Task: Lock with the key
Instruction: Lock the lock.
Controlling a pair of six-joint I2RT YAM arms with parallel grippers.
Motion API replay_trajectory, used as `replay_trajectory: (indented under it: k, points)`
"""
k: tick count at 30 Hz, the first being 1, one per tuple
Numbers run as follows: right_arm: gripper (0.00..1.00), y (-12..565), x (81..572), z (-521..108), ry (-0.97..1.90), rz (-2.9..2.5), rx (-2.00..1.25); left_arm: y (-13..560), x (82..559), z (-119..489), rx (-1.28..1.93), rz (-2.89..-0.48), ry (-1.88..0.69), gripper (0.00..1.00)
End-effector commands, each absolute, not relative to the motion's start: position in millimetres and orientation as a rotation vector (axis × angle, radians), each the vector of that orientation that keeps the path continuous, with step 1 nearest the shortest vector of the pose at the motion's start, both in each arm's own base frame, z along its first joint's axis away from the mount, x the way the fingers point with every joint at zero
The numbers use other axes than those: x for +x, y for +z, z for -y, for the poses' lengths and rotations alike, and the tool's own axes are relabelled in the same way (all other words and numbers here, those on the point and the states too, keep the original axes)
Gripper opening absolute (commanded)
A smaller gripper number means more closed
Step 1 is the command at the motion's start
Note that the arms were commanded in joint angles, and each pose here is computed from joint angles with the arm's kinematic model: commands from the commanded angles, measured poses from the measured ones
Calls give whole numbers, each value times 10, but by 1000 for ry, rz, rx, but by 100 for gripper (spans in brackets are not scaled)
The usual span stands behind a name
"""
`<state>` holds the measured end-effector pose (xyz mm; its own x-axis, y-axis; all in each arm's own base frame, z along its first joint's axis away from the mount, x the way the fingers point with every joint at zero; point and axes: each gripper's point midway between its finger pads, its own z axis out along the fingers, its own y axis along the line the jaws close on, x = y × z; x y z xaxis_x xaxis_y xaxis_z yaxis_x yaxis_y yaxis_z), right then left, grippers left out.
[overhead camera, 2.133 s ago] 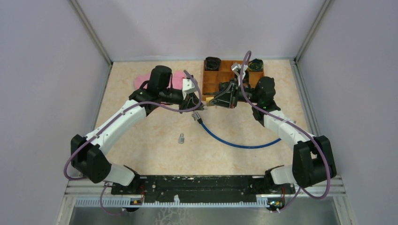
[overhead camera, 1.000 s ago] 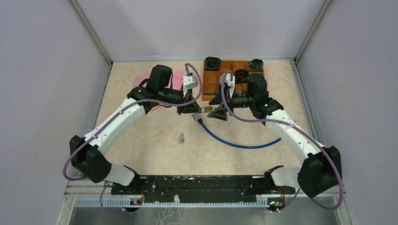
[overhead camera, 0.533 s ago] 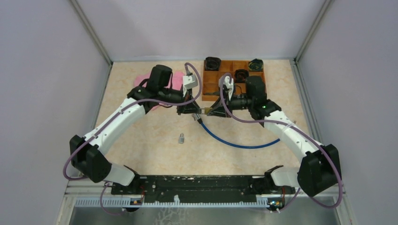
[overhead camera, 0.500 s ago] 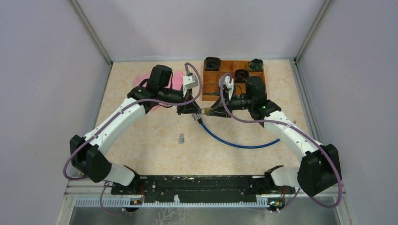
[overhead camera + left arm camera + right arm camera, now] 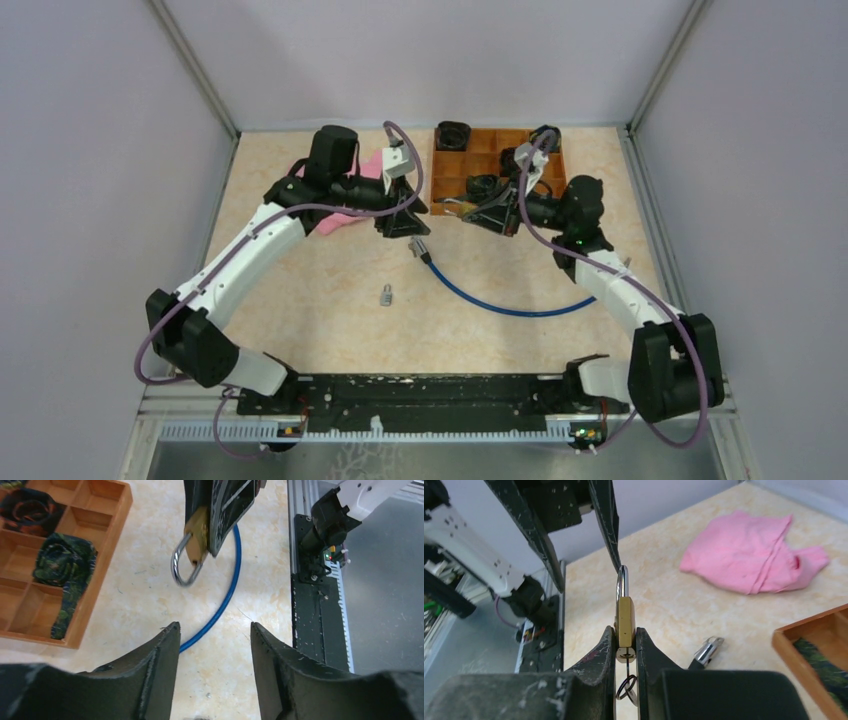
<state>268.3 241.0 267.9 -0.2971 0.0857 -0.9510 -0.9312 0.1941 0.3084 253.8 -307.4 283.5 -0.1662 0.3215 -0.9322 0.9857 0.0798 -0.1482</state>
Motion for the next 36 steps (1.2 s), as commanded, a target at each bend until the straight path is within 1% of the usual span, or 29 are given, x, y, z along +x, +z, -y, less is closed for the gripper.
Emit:
replay_trajectory:
  k: [1, 3, 6, 10, 15, 19, 23, 30, 36]
  points:
    - [0, 3446, 2589, -2256, 1290, -1217, -786, 3342, 2638, 3153, 1265, -1448, -1134, 62]
    - [0, 3504, 2526, -2237, 1306, -1173, -772, 3448, 2675, 3207, 1227, -1433, -1168, 63]
    - [0, 3526, 2440, -2223, 1339, -1142, -750, 3571, 2702, 3282, 1180, -1417, -1239, 62]
    - [0, 3462, 2407, -2221, 1356, -1154, -745, 3668, 2632, 3356, 1156, -1384, -1344, 56]
    - [0, 3421, 2370, -2226, 1369, -1156, -753, 3656, 2522, 3429, 1178, -1358, -1397, 43]
    - [0, 3399, 2362, -2237, 1375, -1156, -760, 3629, 2517, 3444, 1181, -1363, -1408, 34]
    - [0, 3381, 2374, -2243, 1375, -1157, -760, 3576, 2485, 3455, 1192, -1367, -1425, 33]
    - [0, 3355, 2381, -2271, 1385, -1164, -764, 3521, 2460, 3485, 1197, -1375, -1442, 24]
    - [0, 3322, 2393, -2280, 1382, -1173, -767, 3519, 2428, 3518, 1204, -1368, -1470, 20]
